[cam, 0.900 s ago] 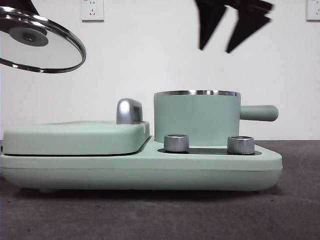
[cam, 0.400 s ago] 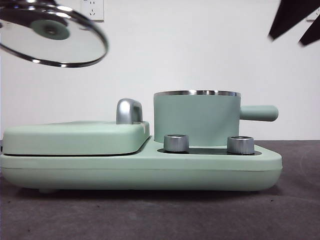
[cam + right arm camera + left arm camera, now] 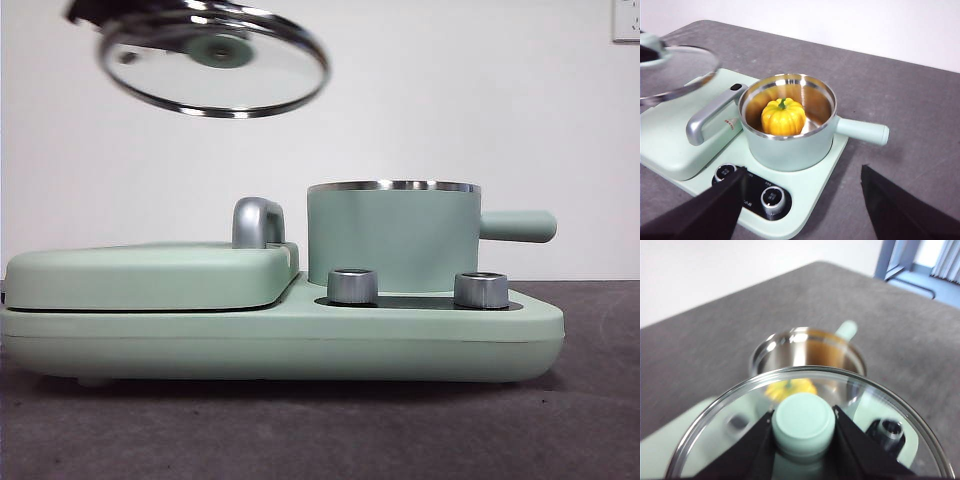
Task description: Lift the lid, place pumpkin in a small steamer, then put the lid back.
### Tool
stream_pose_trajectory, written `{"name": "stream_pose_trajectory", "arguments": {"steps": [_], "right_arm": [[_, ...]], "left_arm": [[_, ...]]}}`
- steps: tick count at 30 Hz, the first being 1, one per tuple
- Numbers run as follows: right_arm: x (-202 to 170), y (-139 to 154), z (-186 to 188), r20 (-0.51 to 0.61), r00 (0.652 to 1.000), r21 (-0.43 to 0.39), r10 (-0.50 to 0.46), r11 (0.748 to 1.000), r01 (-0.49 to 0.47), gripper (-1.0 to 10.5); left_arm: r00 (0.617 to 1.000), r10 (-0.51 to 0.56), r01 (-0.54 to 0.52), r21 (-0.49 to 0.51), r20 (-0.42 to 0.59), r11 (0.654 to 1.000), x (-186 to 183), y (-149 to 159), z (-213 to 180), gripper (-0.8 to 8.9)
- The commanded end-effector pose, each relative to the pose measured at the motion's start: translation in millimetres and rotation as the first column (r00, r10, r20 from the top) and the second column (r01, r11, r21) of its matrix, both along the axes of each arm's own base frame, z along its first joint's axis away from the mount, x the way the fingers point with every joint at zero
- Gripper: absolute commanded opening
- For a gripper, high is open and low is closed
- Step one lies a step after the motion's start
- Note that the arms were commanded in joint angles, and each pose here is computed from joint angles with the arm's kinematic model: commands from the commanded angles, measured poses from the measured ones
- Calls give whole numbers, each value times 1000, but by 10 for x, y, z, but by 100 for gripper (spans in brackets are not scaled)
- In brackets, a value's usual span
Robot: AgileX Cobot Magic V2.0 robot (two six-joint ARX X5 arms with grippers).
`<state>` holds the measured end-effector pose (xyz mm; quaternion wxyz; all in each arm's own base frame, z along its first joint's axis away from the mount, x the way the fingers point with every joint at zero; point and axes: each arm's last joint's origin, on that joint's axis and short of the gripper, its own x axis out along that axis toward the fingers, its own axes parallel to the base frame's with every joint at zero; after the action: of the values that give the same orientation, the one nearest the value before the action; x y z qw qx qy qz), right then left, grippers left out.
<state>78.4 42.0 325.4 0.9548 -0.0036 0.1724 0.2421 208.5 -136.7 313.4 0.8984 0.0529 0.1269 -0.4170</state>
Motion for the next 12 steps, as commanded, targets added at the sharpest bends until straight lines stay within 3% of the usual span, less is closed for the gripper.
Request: {"name": "stream_pose_trajectory", "arguments": {"steps": [1, 8, 12], "right_arm": [[-19, -4, 10, -30, 999, 56, -14, 998, 16, 352], [-37, -11, -27, -77, 997, 56, -13, 998, 17, 352], [-38, -11, -28, -78, 997, 55, -13, 998, 17, 352]], "left_arm": [[998, -29, 32, -57, 53, 998, 111, -180, 40, 16], [991, -65, 77, -93, 117, 993, 444, -580, -36, 16], [988, -86, 94, -67, 125, 993, 653, -789, -94, 16]]}}
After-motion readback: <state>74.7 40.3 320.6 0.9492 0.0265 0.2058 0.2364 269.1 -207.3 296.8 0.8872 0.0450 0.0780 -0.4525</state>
